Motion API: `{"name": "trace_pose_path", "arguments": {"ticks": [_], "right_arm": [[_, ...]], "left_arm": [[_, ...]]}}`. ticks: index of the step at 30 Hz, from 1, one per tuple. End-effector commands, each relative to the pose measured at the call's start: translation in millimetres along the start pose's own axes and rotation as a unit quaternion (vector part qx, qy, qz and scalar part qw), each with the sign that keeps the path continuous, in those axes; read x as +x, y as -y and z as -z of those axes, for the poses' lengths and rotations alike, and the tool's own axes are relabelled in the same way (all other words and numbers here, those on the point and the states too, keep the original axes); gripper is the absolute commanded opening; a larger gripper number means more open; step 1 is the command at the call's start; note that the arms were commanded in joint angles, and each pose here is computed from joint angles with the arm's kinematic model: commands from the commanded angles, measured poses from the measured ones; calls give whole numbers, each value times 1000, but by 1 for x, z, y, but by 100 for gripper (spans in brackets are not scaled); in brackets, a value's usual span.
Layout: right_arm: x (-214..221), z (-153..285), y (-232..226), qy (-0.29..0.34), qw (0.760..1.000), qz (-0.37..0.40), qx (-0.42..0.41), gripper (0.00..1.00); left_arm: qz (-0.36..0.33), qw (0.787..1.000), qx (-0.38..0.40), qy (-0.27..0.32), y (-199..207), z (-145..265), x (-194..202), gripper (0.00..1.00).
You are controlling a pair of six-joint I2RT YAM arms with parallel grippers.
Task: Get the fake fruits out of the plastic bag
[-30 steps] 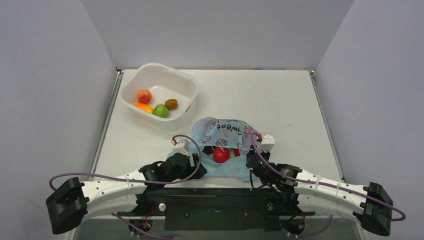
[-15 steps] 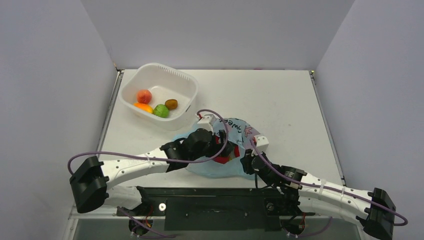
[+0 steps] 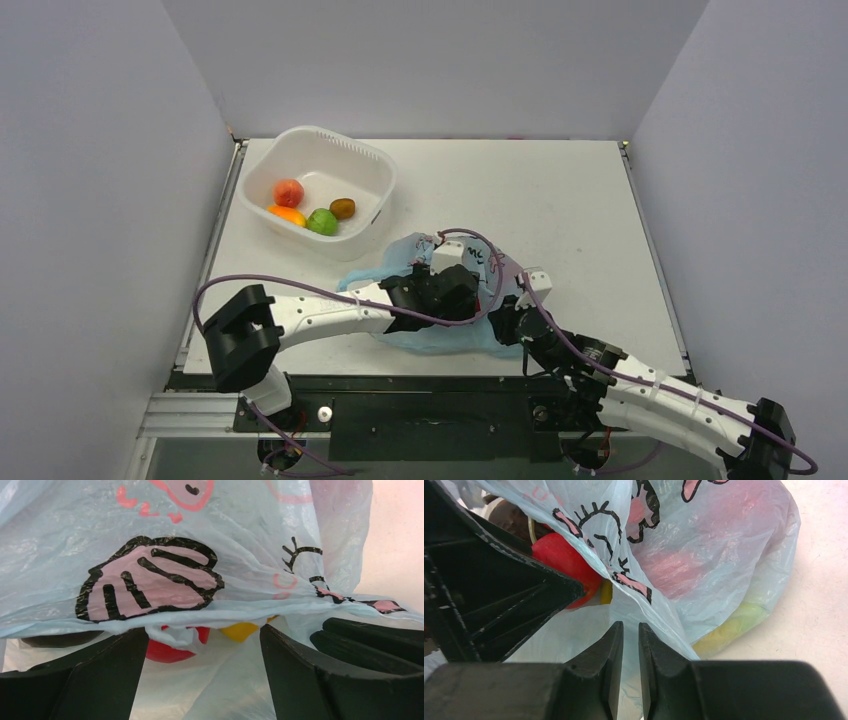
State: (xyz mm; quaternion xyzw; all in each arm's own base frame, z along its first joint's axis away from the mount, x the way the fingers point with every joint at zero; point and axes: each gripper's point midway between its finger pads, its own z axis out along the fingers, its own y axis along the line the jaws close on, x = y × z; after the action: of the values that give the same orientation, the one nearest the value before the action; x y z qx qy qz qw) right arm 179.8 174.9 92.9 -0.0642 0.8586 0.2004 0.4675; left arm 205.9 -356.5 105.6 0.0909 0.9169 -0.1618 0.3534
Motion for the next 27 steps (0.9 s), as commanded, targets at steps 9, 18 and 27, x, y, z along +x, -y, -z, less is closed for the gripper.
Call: {"name": "trace_pose_path", "arguments": {"ticks": [9,18,27], "right_arm": [[-6,-2,-5,11,1000,-14,-11,15],[-4,-3,-8,6,1000,-10,-20,15],[-8,1,-9,21,999,-17,-31,15]], "left_arm": [[-41,997,-69,-15,-11,-15,8,83],[-60,995,-77,-8,-18,-9,9,95],[-97,991,-89,-21,-18,-25,17,96]]}}
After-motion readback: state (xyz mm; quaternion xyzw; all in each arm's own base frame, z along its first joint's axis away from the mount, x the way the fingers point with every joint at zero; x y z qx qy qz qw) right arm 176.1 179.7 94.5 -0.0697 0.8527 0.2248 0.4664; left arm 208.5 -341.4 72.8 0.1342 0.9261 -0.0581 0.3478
